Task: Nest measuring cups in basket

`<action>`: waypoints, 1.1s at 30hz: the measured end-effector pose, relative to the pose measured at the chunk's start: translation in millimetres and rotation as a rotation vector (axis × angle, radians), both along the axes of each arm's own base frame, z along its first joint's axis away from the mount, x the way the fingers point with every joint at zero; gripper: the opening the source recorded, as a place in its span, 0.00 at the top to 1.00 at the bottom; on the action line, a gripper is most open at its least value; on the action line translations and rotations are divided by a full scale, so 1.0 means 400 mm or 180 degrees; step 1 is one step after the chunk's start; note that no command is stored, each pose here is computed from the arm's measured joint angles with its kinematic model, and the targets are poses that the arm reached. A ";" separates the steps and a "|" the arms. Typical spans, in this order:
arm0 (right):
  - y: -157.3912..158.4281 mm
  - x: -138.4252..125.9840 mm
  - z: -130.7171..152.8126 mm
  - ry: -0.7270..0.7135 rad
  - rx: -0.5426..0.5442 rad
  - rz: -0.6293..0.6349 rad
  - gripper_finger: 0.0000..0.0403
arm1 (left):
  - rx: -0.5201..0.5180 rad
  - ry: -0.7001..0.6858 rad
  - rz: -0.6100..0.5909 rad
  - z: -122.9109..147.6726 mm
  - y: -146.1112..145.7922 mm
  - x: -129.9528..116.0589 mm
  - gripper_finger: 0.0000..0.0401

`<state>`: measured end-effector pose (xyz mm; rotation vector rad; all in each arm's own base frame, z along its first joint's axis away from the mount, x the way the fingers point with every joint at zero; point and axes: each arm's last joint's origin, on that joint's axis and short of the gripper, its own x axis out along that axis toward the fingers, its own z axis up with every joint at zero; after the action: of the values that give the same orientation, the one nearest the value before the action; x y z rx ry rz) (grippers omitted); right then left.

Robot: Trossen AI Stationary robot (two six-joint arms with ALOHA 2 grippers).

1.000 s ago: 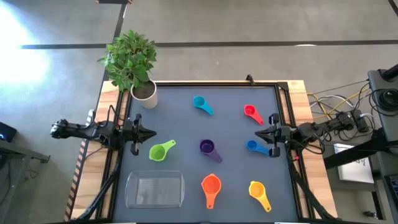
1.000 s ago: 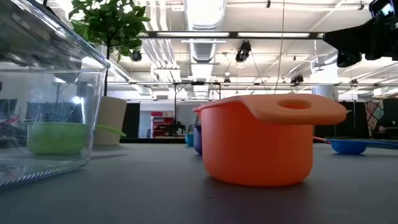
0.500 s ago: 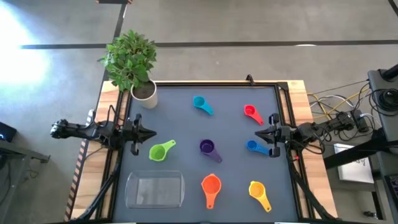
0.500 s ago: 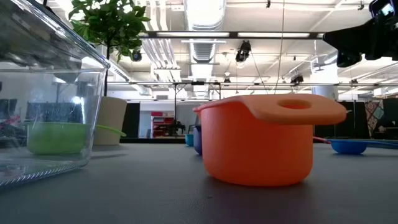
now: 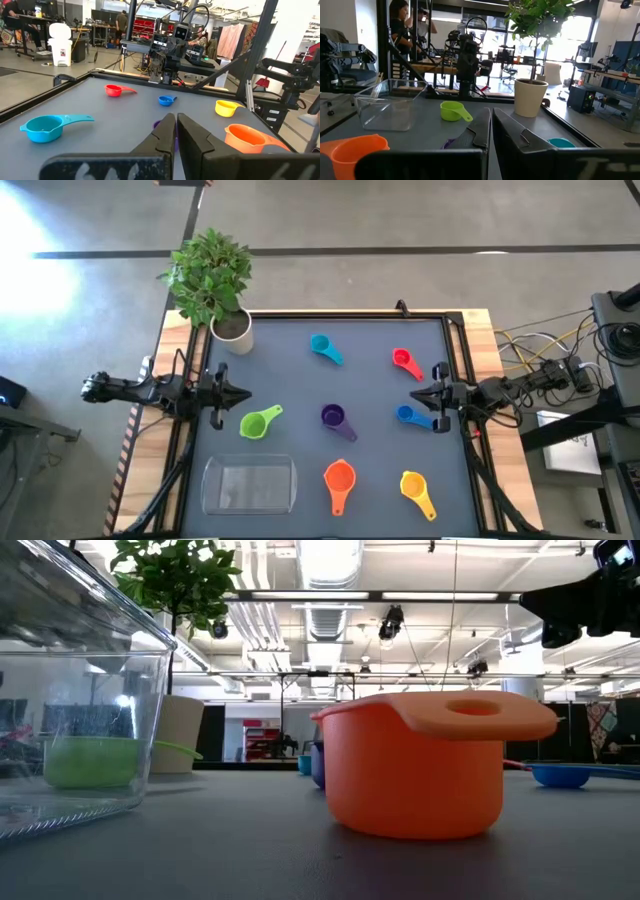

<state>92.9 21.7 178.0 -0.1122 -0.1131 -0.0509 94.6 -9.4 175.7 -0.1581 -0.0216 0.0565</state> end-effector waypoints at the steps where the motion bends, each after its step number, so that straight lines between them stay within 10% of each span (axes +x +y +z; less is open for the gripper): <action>1: 0.000 0.000 0.000 0.0002 -0.0001 0.0000 0.98 | 0.0000 -0.0001 0.0000 0.000 0.000 0.000 1.00; 27: 0.000 0.000 0.000 0.0002 -0.0001 0.0000 0.98 | 0.0019 -0.0147 0.0010 0.011 0.000 0.000 1.00; 33: 0.000 0.000 0.000 0.0001 0.0000 0.0001 0.98 | -0.0442 -0.0467 -0.0015 0.034 0.001 -0.003 1.00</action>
<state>92.9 21.7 178.0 -0.1123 -0.1128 -0.0506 93.4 -9.0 189.3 -0.3010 -0.1640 0.0415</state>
